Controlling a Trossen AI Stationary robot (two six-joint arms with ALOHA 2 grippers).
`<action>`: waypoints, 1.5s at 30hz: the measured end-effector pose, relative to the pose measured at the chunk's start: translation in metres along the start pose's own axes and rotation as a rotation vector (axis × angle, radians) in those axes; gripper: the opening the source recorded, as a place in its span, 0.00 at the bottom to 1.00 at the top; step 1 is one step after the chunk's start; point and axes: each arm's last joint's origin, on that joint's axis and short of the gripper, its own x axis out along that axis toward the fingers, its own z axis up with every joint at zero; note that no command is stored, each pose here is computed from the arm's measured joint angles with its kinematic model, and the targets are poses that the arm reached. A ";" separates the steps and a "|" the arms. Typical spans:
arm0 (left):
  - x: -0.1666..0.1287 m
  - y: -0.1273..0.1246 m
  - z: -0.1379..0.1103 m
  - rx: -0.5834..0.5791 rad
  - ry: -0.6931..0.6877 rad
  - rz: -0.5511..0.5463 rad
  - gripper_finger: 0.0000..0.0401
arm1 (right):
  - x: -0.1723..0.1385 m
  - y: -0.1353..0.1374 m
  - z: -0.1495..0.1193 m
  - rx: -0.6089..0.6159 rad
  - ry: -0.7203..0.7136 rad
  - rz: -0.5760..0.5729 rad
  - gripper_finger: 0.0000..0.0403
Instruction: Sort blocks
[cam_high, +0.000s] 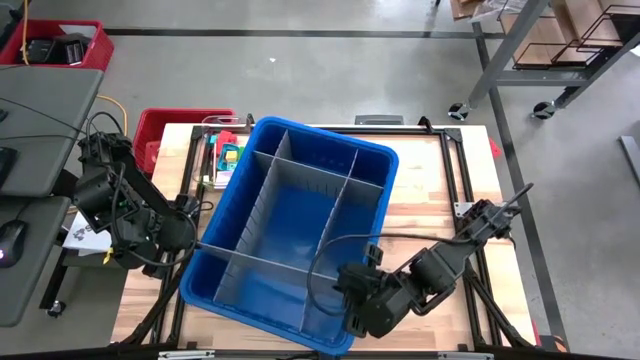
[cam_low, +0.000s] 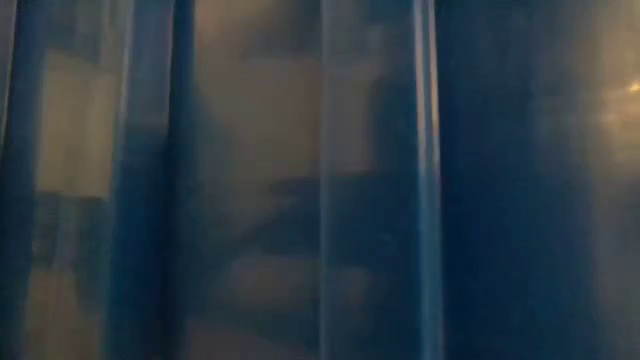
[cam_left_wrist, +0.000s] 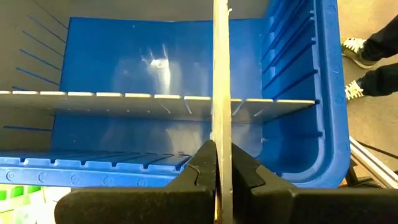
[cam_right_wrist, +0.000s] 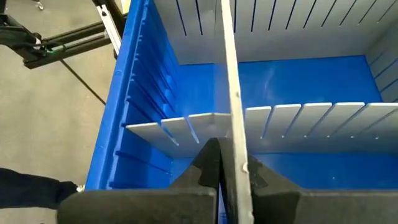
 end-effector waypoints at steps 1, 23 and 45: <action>0.000 0.000 0.000 0.000 -0.001 0.000 0.00 | 0.000 0.000 0.000 -0.001 -0.002 -0.002 0.00; 0.000 -0.002 0.004 -0.003 -0.043 -0.013 0.00 | -0.007 0.002 -0.009 -0.006 0.069 0.016 0.00; -0.041 0.022 0.022 -0.182 -0.214 -0.017 0.53 | -0.022 -0.003 0.009 -0.011 -0.007 0.125 0.38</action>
